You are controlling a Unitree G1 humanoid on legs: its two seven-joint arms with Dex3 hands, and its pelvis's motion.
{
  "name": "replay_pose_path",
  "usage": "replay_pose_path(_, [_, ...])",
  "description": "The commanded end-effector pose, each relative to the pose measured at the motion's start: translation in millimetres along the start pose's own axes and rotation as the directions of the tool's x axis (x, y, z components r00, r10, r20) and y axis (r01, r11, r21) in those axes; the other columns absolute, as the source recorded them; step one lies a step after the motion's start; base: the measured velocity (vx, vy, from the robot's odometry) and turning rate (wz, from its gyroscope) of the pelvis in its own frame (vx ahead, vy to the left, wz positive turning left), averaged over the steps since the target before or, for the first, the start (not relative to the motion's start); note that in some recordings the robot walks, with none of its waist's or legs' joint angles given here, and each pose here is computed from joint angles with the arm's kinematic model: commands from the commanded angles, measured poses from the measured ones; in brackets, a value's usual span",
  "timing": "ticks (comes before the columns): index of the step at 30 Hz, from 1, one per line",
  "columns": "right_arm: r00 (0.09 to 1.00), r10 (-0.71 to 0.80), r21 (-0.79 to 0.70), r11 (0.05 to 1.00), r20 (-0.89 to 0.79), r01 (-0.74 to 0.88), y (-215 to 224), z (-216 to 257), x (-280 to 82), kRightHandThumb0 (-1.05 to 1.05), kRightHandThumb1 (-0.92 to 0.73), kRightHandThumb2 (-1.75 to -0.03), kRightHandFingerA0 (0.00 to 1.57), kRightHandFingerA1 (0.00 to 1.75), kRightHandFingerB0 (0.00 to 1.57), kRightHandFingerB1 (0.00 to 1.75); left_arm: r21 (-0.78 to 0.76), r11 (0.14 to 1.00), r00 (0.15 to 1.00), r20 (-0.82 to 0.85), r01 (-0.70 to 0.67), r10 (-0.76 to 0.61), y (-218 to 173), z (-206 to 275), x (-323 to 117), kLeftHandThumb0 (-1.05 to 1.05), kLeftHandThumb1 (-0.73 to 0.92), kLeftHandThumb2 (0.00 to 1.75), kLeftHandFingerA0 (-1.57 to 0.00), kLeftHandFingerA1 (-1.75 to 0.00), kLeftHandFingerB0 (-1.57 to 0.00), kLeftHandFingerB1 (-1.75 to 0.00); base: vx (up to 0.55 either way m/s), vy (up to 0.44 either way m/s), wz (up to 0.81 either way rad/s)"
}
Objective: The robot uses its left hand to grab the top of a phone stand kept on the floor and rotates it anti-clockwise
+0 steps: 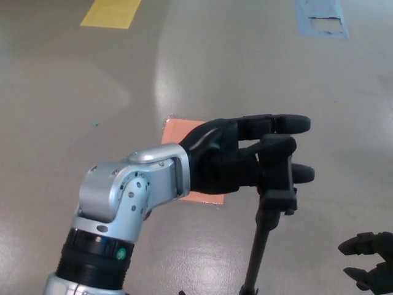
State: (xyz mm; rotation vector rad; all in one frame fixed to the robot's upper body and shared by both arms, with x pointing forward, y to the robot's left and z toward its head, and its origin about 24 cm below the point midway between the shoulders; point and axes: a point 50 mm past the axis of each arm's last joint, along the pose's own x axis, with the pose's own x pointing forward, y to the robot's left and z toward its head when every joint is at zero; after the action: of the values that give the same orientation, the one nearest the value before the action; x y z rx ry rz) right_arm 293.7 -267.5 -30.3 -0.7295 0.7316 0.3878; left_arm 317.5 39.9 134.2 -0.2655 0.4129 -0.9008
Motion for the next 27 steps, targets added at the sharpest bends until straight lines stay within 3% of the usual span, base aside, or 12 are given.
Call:
replay_pose_path(1, [0.999, -0.011, -0.012, 1.000, -0.032, 0.010, -7.2, -2.7, -2.5, -0.49, -0.74, -0.62, 0.56, 0.39, 0.26, 0.31, 0.087, 0.996, 1.000, 0.014, 0.002, -0.003, 7.8, -6.4, -7.6, -0.70, 0.44, 0.83, 0.00, -0.21, 0.00, -0.17, 0.00, 0.000, 0.00])
replay_pose_path(2, [0.999, -0.011, -0.013, 1.000, -0.033, 0.011, -7.4, -2.6, -2.5, -0.56, -0.61, -0.85, 0.48, 0.52, 0.22, 0.43, 0.096, 0.995, 1.000, 0.019, 0.005, -0.007, 7.8, -6.0, -7.8, -0.71, 0.45, 0.84, 0.00, -0.19, 0.00, -0.15, 0.00, 0.000, 0.00])
replay_pose_path(5, [0.999, -0.013, -0.022, 1.000, -0.035, 0.013, -7.8, -2.2, -2.6, -0.50, -0.75, -0.62, 0.56, 0.39, 0.26, 0.31, 0.108, 0.994, 0.999, 0.033, 0.014, -0.018, 8.4, -4.8, -8.6, -0.75, 0.56, 0.57, 0.00, -0.22, 0.00, -0.13, 0.00, 0.000, 0.00])
replay_pose_path(6, [0.999, -0.011, -0.030, 1.000, -0.032, 0.010, -7.9, -2.0, -2.7, -0.50, -0.75, -0.62, 0.56, 0.39, 0.26, 0.31, 0.110, 0.994, 0.999, 0.041, 0.020, -0.025, 8.5, -3.8, -9.2, -0.74, 0.46, 0.85, 0.00, -0.14, 0.00, -0.14, 0.00, 0.000, 0.00])
replay_pose_path(11, [0.999, -0.009, -0.029, 1.000, -0.031, 0.008, -9.4, -0.7, -2.9, -0.50, -0.76, -0.62, 0.56, 0.39, 0.25, 0.31, 0.125, 0.992, 0.998, 0.059, 0.026, -0.034, 9.0, -0.1, -11.1, -0.76, 0.49, 0.86, 0.00, -0.11, 0.00, -0.14, 0.00, 0.000, 0.00])
replay_pose_path(12, [0.999, -0.012, -0.026, 1.000, -0.030, 0.011, -9.7, -0.5, -2.9, -0.57, -0.62, -0.86, 0.50, 0.52, 0.22, 0.43, 0.139, 0.990, 0.997, 0.062, 0.025, -0.034, 9.5, 1.0, -11.4, -0.77, 0.50, 0.87, 0.00, -0.10, 0.00, -0.13, 0.00, 0.000, 0.00])
replay_pose_path(15, [1.000, -0.014, -0.029, 1.000, -0.028, 0.013, -10.1, -0.4, -3.0, -0.57, -0.62, -0.86, 0.50, 0.52, 0.22, 0.43, 0.169, 0.985, 0.997, 0.068, 0.023, -0.035, 10.7, 2.7, -11.8, -0.78, 0.50, 0.87, 0.00, -0.10, 0.00, -0.13, 0.00, 0.000, 0.00])
replay_pose_path(16, [1.000, -0.014, -0.030, 0.999, -0.026, 0.013, -10.1, -0.6, -3.1, -0.58, -0.62, -0.86, 0.49, 0.52, 0.22, 0.43, 0.175, 0.984, 0.997, 0.071, 0.023, -0.036, 11.0, 3.4, -12.3, -0.74, 0.61, 0.59, 0.00, -0.03, 0.00, -0.10, 0.00, 0.000, 0.00])
replay_pose_path(17, [1.000, -0.014, -0.031, 0.999, -0.025, 0.013, -10.2, -0.7, -3.2, -0.58, -0.62, -0.86, 0.49, 0.52, 0.22, 0.43, 0.178, 0.984, 0.997, 0.073, 0.024, -0.037, 11.2, 3.9, -12.6, -0.74, 0.61, 0.59, 0.00, -0.03, 0.00, -0.10, 0.00, 0.000, 0.00])
replay_pose_path(18, [1.000, -0.012, -0.029, 1.000, -0.021, 0.012, -10.2, -0.9, -3.5, -0.50, -0.75, -0.62, 0.57, 0.39, 0.27, 0.31, 0.190, 0.982, 0.996, 0.081, 0.021, -0.037, 12.2, 5.9, -14.0, -0.75, 0.60, 0.59, 0.00, -0.03, 0.00, -0.08, 0.00, 0.000, 0.00])
replay_pose_path(22, [1.000, -0.010, -0.026, 1.000, -0.018, 0.010, -10.2, -1.3, -3.7, -0.50, -0.76, -0.63, 0.55, 0.39, 0.25, 0.31, 0.195, 0.981, 0.996, 0.089, 0.012, -0.030, 14.4, 7.5, -15.3, -0.81, 0.52, 0.85, 0.00, -0.05, 0.00, -0.08, 0.00, 0.000, 0.00])
replay_pose_path(27, [1.000, -0.008, -0.031, 0.999, -0.026, 0.008, -8.6, 1.5, -1.9, -0.48, -0.77, -0.62, 0.56, 0.39, 0.26, 0.31, 0.231, 0.972, 0.992, 0.126, -0.041, 0.012, 29.7, 10.4, -25.4, -0.87, 0.56, 0.86, 0.00, -0.01, 0.00, 0.00, 0.00, 0.000, 0.00])
